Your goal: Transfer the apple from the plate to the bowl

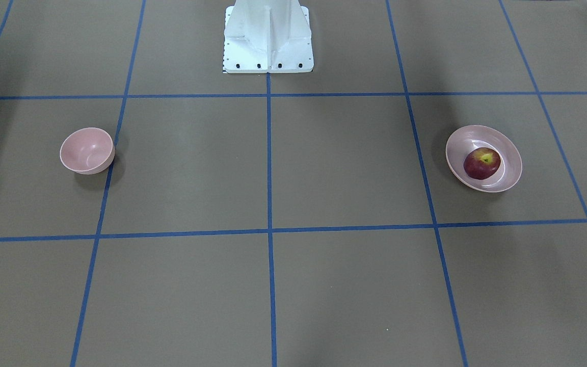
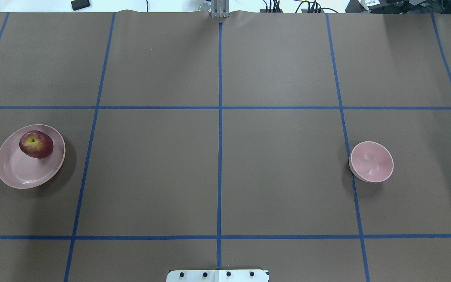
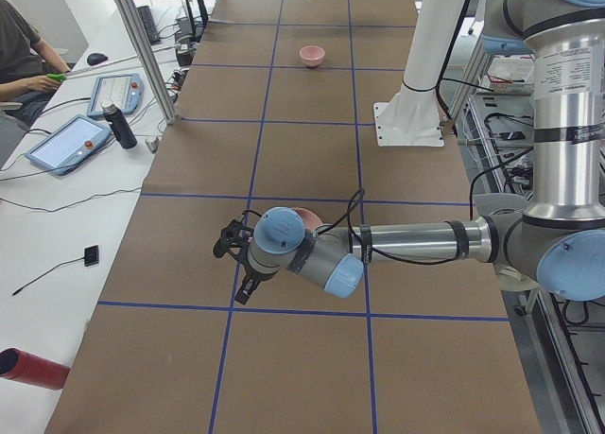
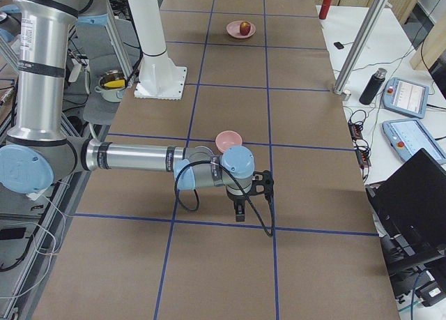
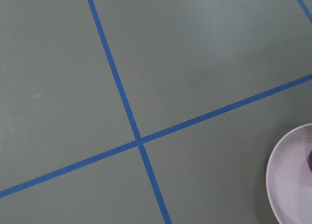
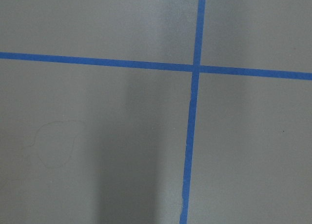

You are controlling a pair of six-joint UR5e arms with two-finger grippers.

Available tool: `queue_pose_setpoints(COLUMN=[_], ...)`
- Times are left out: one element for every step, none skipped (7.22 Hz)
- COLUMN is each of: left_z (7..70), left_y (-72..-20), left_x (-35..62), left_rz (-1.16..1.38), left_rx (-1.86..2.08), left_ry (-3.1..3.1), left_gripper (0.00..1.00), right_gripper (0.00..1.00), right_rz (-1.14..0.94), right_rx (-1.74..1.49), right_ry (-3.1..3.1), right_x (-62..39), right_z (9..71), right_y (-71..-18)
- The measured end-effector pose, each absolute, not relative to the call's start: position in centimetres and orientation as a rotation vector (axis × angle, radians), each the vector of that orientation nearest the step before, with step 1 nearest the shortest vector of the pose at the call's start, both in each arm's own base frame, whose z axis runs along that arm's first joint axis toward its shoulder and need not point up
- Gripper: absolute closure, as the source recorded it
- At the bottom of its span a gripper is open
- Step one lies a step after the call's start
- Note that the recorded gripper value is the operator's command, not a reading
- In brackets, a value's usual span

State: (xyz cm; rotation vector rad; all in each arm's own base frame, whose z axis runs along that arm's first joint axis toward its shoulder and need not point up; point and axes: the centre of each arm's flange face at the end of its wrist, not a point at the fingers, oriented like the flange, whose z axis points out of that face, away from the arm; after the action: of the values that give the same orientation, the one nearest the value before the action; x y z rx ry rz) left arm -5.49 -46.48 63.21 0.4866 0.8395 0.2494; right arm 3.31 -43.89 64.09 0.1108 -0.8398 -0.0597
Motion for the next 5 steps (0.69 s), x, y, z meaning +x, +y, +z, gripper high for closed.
queue_pose_setpoints(left_z=[63.6,63.5,62.9,62.8,63.4], left_y=[-46.4,-46.3,-46.3,-46.3,-46.3], left_x=[-5.5,-5.6,-5.6,-5.6,-5.7], left_rz=[0.214,0.137,0.076,0.047,0.028], left_rx=[0.482,0.463,0.468,0.482,0.478], left_ry=[0.849,0.869,0.888,0.895,0.894], left_gripper=[0.02,0.02,0.02,0.02,0.02], right_gripper=[0.00,0.00,0.00,0.00,0.00], right_rz=[-0.058,-0.034,0.003,0.040,0.069], right_rx=[0.120,0.124,0.134,0.146,0.147], right_ry=[-0.843,-0.850,-0.863,-0.881,-0.900], right_x=[3.3,3.2,2.8,1.8,0.2], right_z=[63.8,63.3,62.6,61.8,61.1], right_y=[-44.0,-44.0,-44.2,-44.4,-44.5])
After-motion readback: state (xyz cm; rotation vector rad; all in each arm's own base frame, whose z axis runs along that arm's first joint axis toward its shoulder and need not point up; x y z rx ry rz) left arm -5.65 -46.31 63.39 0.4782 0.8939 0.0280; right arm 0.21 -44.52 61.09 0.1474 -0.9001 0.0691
